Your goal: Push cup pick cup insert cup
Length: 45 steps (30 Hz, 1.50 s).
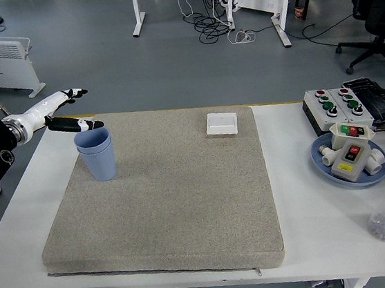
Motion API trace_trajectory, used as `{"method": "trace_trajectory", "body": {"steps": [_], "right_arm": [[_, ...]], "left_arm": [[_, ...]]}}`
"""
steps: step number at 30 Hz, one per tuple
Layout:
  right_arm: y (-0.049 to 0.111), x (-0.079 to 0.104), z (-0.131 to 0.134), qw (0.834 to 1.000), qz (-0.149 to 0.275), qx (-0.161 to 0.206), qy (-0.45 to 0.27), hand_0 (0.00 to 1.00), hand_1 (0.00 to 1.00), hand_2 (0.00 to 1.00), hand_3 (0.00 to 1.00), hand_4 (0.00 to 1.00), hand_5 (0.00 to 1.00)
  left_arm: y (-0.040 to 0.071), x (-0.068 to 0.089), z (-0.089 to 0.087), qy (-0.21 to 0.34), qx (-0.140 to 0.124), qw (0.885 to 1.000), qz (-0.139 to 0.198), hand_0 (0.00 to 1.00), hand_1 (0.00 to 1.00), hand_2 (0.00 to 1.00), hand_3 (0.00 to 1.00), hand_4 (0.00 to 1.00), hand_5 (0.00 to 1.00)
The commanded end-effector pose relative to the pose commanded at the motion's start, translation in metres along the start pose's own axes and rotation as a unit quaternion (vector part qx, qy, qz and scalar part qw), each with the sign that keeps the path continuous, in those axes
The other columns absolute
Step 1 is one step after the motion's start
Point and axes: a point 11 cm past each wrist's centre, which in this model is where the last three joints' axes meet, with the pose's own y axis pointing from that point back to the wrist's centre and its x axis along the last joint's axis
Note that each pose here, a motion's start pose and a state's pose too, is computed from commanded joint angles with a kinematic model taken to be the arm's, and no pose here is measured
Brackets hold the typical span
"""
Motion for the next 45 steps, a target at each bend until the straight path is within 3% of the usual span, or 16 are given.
{"method": "trace_trajectory", "body": {"steps": [4, 5, 6, 10, 11, 12, 17, 18, 20, 23, 24, 28, 32, 36, 42, 45], "right_arm": [[0.0, -0.001, -0.001, 1.0, -0.001, 0.001, -0.001, 0.726, 0.654, 0.67, 0.588, 0.133, 0.495], [0.0, -0.001, -0.001, 1.0, -0.001, 0.001, -0.002, 0.726, 0.654, 0.67, 0.588, 0.133, 0.495], [0.0, -0.001, -0.002, 1.0, -0.002, 0.001, -0.003, 0.726, 0.654, 0.67, 0.588, 0.132, 0.494], [0.001, -0.002, -0.004, 1.0, -0.003, 0.003, -0.006, 0.726, 0.654, 0.67, 0.588, 0.132, 0.494], [0.001, -0.002, -0.004, 1.0, -0.003, 0.004, -0.007, 0.726, 0.654, 0.67, 0.588, 0.132, 0.494], [0.001, -0.002, -0.005, 1.0, -0.003, 0.005, -0.009, 0.726, 0.654, 0.669, 0.588, 0.133, 0.492], [0.001, -0.001, -0.007, 1.0, -0.004, 0.007, -0.013, 0.726, 0.654, 0.669, 0.588, 0.133, 0.492], [0.002, -0.002, -0.008, 1.0, -0.004, 0.008, -0.013, 0.726, 0.653, 0.669, 0.588, 0.133, 0.493], [0.002, -0.002, -0.009, 1.0, -0.004, 0.009, -0.015, 0.726, 0.653, 0.669, 0.588, 0.133, 0.493], [0.002, -0.002, -0.011, 1.0, -0.005, 0.012, -0.016, 0.726, 0.653, 0.669, 0.588, 0.133, 0.493], [0.003, -0.002, -0.012, 1.0, -0.005, 0.012, -0.017, 0.726, 0.653, 0.669, 0.588, 0.133, 0.491], [0.003, -0.002, -0.014, 1.0, -0.005, 0.014, -0.019, 0.726, 0.653, 0.669, 0.588, 0.133, 0.491], [0.003, -0.002, -0.016, 1.0, -0.005, 0.016, -0.021, 0.726, 0.653, 0.67, 0.588, 0.134, 0.49], [0.003, -0.002, -0.016, 1.0, -0.004, 0.016, -0.023, 0.726, 0.653, 0.67, 0.588, 0.134, 0.491], [0.003, -0.001, -0.013, 1.0, -0.002, 0.015, -0.022, 0.726, 0.653, 0.67, 0.588, 0.134, 0.49], [0.003, -0.001, -0.013, 1.0, -0.001, 0.015, -0.021, 0.726, 0.653, 0.67, 0.588, 0.134, 0.49]], "left_arm": [[0.005, 0.01, 0.026, 0.03, -0.085, 0.995, 0.046, 0.913, 0.89, 0.998, 0.917, 0.806, 0.529], [0.011, 0.016, 0.033, 0.054, -0.113, 0.99, 0.067, 0.913, 0.89, 0.998, 0.917, 0.806, 0.529], [0.014, 0.019, 0.04, 0.073, -0.133, 0.985, 0.078, 0.725, 0.703, 0.719, 0.592, 0.646, 0.553], [0.026, 0.027, 0.06, 0.149, -0.173, 0.969, 0.093, 0.725, 0.703, 0.719, 0.592, 0.646, 0.553], [0.029, 0.029, 0.059, 0.165, -0.172, 0.967, 0.095, 0.725, 0.703, 0.719, 0.592, 0.646, 0.553], [0.033, 0.029, 0.057, 0.19, -0.168, 0.963, 0.096, 0.691, 0.672, 0.689, 0.561, 0.584, 0.636], [0.05, 0.025, 0.046, 0.322, -0.137, 0.932, 0.09, 0.691, 0.672, 0.689, 0.561, 0.584, 0.636], [0.051, 0.024, 0.045, 0.343, -0.135, 0.926, 0.087, 0.714, 0.71, 0.757, 0.606, 0.594, 0.804], [0.063, 0.019, 0.041, 0.401, -0.14, 0.902, 0.077, 0.714, 0.71, 0.757, 0.606, 0.594, 0.804], [0.081, 0.018, 0.039, 0.471, -0.171, 0.862, 0.078, 0.714, 0.71, 0.757, 0.606, 0.594, 0.804], [0.087, 0.017, 0.036, 0.492, -0.178, 0.849, 0.08, 0.775, 0.77, 0.832, 0.708, 0.596, 0.998], [0.102, 0.007, 0.026, 0.574, -0.18, 0.796, 0.064, 0.775, 0.77, 0.832, 0.708, 0.596, 0.998], [0.114, -0.012, 0.008, 0.658, -0.171, 0.732, 0.043, 0.789, 0.789, 0.841, 0.763, 0.601, 0.998], [0.124, -0.034, -0.018, 0.738, -0.153, 0.656, 0.045, 0.786, 0.783, 0.832, 0.757, 0.59, 0.998], [0.135, -0.067, -0.047, 0.765, -0.12, 0.629, 0.063, 0.795, 0.794, 0.839, 0.769, 0.591, 0.998], [0.137, -0.073, -0.052, 0.768, -0.117, 0.626, 0.071, 0.795, 0.794, 0.839, 0.769, 0.591, 0.998]]}}
